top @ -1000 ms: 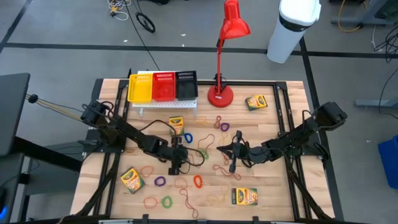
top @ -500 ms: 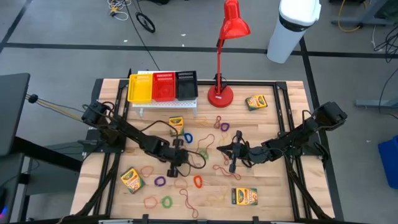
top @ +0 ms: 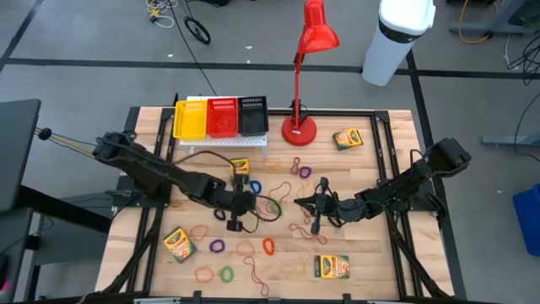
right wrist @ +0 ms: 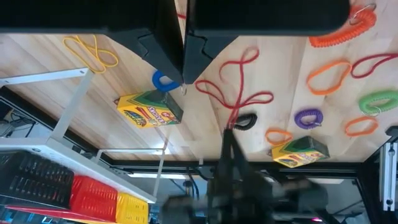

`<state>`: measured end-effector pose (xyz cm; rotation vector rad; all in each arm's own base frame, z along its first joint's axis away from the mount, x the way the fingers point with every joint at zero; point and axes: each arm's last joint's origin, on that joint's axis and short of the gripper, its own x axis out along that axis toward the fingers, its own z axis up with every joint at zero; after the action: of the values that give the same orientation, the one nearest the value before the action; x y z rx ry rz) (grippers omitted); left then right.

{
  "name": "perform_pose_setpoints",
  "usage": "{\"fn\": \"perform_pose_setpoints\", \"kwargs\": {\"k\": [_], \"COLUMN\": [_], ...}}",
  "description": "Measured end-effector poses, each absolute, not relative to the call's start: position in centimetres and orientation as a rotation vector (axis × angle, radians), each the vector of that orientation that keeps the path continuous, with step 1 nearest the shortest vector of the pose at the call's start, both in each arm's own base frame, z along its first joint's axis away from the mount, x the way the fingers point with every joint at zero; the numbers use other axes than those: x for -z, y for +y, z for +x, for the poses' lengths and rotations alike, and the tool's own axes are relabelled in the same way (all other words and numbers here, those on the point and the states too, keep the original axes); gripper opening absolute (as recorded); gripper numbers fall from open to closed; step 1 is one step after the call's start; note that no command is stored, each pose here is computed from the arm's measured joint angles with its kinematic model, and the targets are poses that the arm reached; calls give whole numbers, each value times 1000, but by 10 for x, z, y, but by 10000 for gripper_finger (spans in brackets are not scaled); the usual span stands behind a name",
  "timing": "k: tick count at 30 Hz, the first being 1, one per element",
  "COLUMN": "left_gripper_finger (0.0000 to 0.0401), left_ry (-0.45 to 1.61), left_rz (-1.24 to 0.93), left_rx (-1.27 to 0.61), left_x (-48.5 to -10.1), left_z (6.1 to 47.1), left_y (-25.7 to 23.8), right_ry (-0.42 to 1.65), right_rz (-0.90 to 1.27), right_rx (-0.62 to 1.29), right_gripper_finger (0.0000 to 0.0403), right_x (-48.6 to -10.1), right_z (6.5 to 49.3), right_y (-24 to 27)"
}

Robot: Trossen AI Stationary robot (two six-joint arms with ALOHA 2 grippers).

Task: Pick & Place Office Desk Supplies
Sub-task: Put the red rubber band into the black bin on the shelf

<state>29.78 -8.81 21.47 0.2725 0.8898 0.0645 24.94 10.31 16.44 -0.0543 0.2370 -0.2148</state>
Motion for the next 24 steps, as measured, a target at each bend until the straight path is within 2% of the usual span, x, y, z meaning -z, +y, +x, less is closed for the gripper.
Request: {"fn": "perform_pose_setpoints", "kwargs": {"k": [11,24], "left_gripper_finger": [5,5], "left_ry": [576,397], "left_rz": [207,224], "left_rx": [-292,-570], "left_x": [-293,-343], "left_z": [261,249], "left_y": [-66,-10], "right_ry": [243,244], "right_rz": [-56,-54], "right_rx": [215,216], "right_gripper_finger": [21,21], "right_x": [-164,-164], "right_z": [249,249], "right_y": [103,103]}}
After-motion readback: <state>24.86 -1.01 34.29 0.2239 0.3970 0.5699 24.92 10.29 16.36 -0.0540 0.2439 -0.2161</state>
